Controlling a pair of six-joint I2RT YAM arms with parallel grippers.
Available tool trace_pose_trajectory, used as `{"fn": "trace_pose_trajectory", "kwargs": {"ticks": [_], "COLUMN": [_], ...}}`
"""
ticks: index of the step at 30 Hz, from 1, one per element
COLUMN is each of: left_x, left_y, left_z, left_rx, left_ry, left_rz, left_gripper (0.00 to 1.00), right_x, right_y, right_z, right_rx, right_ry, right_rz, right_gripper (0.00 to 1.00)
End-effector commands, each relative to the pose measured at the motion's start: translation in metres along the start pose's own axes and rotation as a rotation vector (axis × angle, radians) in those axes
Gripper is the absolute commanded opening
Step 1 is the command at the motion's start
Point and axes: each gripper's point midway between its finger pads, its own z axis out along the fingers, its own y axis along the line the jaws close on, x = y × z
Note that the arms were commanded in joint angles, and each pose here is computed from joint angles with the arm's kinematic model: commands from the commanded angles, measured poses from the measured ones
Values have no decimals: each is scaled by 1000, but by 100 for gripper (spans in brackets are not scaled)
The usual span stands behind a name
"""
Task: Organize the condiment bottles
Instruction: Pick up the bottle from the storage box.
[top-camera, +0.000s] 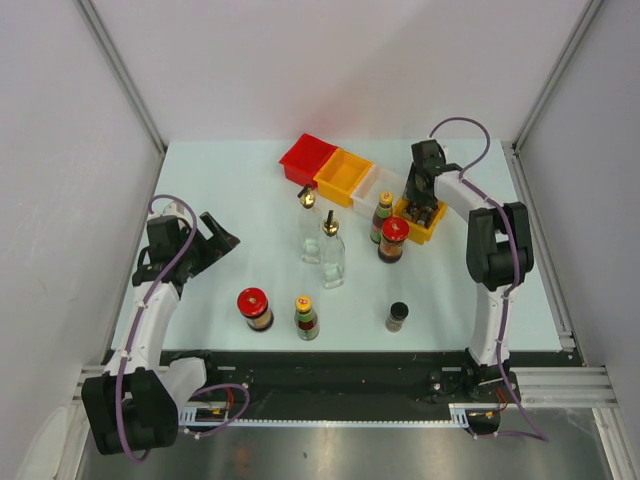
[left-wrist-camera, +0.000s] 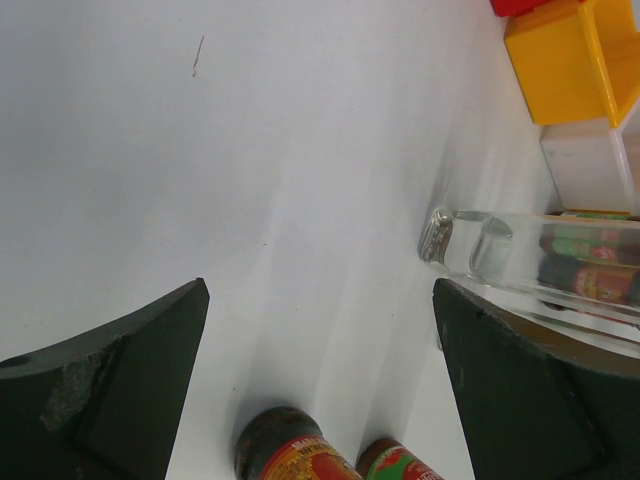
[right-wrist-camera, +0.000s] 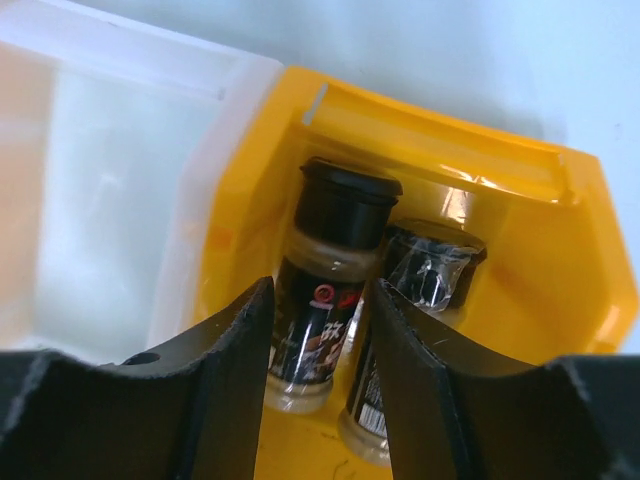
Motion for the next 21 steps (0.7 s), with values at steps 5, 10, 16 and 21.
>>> {"fn": "trace_pose_trajectory", "kwargs": {"ticks": [5,10,16,21], "left_x": [-7,-7,-6,-6], "left_y": [-3,-3,-2,-2], "left_z": [-1,-1,-1,-1], "left_rx": [10,12,8,7], "left_ry": [-24,-24,-21,-22], "left_rz": [-4,-3,-2,-3], "left_gripper": [99,100,100,100], "right_x": [5,17,35,45], "right_y": [-3,-7,-14,-18], "right_z": [14,26,40,46], "right_rx": [47,63,90,100], "right_ry": [36,68,119,146], "right_rz": [42,46,41,41], "right_gripper": [49,50,56,55]}}
